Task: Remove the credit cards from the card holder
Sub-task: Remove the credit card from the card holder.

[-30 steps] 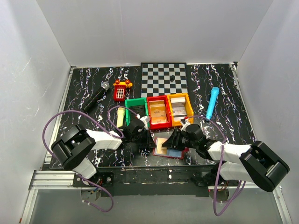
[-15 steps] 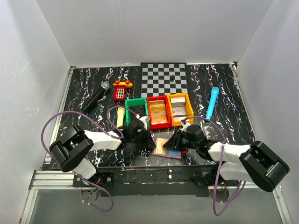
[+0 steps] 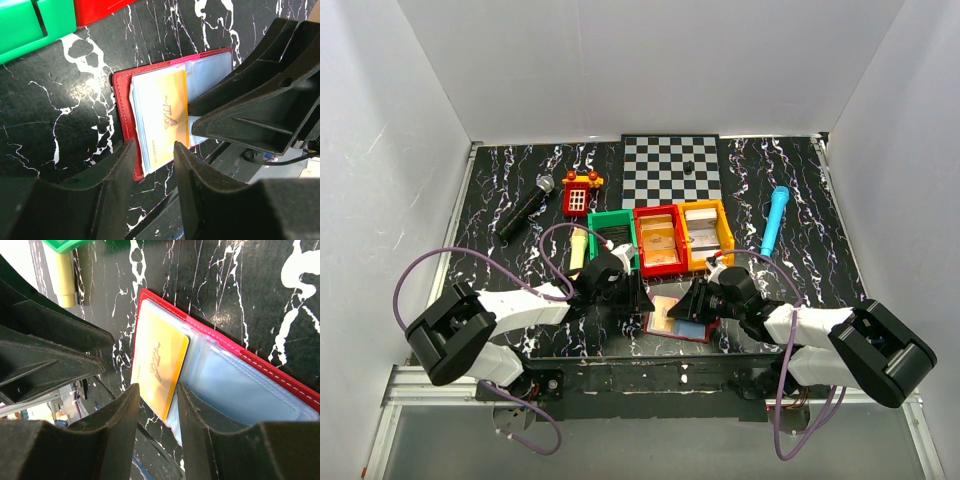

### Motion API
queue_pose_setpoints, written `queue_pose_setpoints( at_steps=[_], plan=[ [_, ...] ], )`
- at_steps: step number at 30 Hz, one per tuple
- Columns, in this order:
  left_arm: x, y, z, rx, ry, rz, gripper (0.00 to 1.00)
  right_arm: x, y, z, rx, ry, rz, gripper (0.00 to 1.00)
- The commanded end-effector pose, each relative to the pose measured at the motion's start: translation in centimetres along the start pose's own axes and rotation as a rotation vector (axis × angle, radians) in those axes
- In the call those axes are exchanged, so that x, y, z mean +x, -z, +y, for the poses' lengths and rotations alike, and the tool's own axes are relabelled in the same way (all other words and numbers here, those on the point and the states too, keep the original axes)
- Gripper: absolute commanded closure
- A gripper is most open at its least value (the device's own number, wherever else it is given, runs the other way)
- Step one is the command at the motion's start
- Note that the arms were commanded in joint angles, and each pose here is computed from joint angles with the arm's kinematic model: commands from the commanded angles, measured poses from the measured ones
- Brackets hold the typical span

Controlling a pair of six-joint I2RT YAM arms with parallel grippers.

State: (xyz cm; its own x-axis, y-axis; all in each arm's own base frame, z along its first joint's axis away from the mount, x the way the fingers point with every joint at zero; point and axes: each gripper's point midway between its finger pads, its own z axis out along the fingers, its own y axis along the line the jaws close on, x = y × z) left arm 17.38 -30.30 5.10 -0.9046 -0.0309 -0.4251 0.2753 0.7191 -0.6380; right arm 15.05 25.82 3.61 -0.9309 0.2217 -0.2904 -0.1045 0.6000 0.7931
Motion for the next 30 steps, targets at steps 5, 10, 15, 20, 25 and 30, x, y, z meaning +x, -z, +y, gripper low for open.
queue_pose_setpoints(
  at_steps=[5,10,15,20,25,30],
  plan=[
    [-1.1,0.3,-1.8,0.072,-0.035,-0.045,0.78,-0.5,-0.1,0.9,-0.043,0.01,-0.011,0.55],
    [-1.0,-0.8,-1.8,0.071,-0.037,-0.018,0.9,-0.5,-0.1,1.1,-0.051,0.016,-0.009,0.55],
    [-0.3,-1.7,-0.9,0.055,-0.029,0.008,0.94,-0.5,-0.1,1.2,-0.058,0.017,-0.004,0.54],
    [0.4,-2.4,0.0,0.027,-0.018,0.031,0.95,-0.5,-0.2,1.3,-0.065,0.02,0.0,0.54],
    [0.8,-2.7,0.9,-0.004,-0.011,0.044,0.97,-0.5,-0.1,1.6,-0.082,0.024,0.0,0.53],
    [1.3,-3.0,1.5,-0.023,-0.003,0.056,0.98,-0.5,0.1,1.7,-0.104,0.033,-0.007,0.53]
  ],
)
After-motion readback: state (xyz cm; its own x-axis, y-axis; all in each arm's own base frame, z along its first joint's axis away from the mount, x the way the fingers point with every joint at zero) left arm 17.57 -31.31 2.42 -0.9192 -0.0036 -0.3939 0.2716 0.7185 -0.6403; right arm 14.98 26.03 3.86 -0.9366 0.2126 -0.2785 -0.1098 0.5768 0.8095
